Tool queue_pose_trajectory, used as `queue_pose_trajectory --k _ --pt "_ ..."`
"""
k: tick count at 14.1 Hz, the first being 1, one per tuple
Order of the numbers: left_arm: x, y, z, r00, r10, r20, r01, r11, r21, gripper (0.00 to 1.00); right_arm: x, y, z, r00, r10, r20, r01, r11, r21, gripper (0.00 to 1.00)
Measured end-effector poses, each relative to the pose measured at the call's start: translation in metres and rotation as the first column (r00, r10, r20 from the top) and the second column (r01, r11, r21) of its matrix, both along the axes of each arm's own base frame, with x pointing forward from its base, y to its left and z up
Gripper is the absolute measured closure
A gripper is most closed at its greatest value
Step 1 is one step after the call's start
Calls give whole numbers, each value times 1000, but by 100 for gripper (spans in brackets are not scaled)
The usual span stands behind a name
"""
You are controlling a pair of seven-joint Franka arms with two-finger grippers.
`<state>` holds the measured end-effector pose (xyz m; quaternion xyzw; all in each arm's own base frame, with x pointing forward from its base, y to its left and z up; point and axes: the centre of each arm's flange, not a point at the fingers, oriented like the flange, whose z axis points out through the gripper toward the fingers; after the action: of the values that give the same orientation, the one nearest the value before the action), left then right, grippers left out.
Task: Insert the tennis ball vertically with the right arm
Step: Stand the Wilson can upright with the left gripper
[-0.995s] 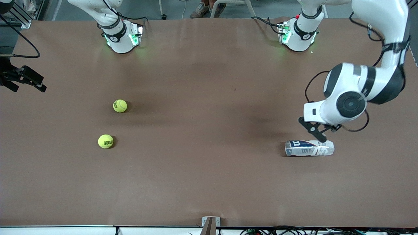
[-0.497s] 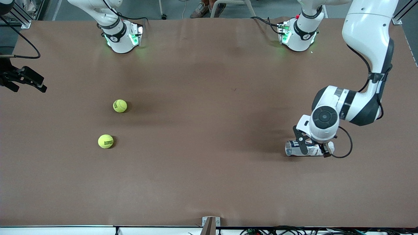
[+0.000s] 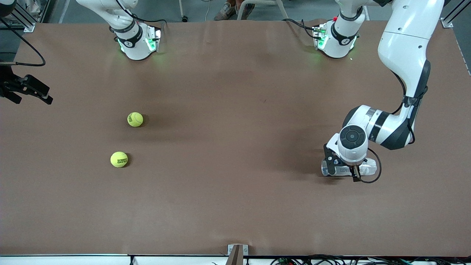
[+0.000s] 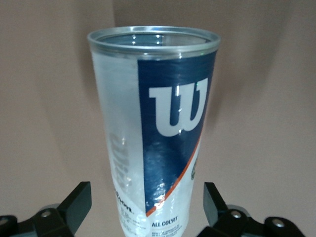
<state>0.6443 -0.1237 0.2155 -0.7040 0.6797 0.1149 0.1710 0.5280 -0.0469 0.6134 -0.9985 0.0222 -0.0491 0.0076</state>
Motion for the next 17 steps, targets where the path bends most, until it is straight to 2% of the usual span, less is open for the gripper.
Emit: queue_pose_trajectory --k 4,11,17 --pt "3 3 -13 1000 -28 -5 29 999 31 0 0 0 0 1000 0 0 0 1000 0 0" --pt "0 8 -38 1000 -4 -25 4 999 34 0 0 0 0 1000 0 0 0 1000 0 0" --pt "1 9 -44 999 35 11 -35 998 57 1 0 0 0 1000 0 -1 0 1000 0 0"
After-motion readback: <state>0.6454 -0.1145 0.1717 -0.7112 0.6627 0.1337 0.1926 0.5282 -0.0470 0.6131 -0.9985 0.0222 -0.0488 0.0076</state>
